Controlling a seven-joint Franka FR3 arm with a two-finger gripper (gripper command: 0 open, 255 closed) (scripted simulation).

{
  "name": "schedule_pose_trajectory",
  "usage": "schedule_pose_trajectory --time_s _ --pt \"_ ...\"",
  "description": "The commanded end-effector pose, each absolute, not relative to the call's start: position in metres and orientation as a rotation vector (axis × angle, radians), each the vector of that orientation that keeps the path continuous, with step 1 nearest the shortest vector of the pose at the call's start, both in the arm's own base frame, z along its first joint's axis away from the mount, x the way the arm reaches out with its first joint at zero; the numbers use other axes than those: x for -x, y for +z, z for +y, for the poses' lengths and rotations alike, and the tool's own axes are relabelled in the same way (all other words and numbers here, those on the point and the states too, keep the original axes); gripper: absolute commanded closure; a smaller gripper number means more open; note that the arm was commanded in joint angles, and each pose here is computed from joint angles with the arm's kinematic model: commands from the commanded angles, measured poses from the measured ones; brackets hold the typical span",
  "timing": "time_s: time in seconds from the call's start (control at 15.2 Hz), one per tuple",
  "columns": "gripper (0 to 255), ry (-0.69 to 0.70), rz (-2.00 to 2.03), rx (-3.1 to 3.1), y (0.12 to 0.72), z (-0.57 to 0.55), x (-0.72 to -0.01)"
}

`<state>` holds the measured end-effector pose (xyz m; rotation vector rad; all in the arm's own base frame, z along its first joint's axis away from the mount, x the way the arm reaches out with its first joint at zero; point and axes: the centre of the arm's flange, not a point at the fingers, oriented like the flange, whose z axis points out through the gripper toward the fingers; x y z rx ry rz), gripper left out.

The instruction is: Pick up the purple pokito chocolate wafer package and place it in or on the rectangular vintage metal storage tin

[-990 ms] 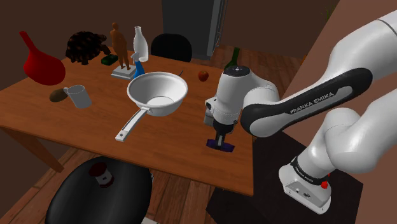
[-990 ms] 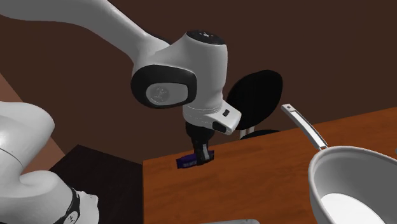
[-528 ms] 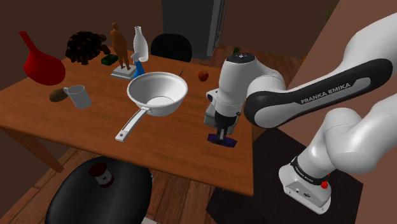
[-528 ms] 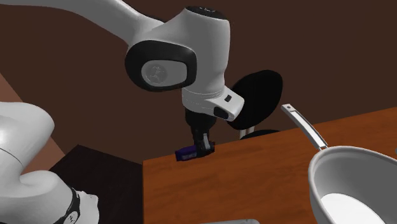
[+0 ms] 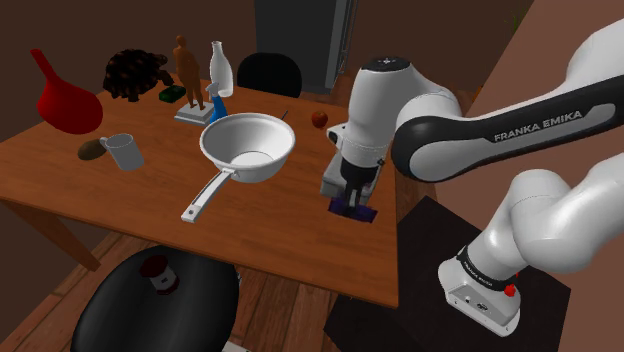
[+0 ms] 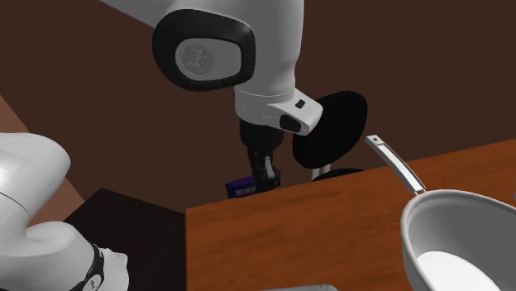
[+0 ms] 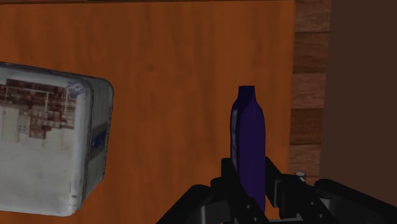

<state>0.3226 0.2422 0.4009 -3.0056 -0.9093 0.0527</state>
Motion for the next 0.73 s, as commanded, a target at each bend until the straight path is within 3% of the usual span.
schedule_pose_trajectory --time_s 0.0,0.66 --pt "255 0.054 -0.910 3.006 0.412 0.243 -0.321" --pt "255 0.054 -0.910 3.006 0.424 0.153 -0.376"
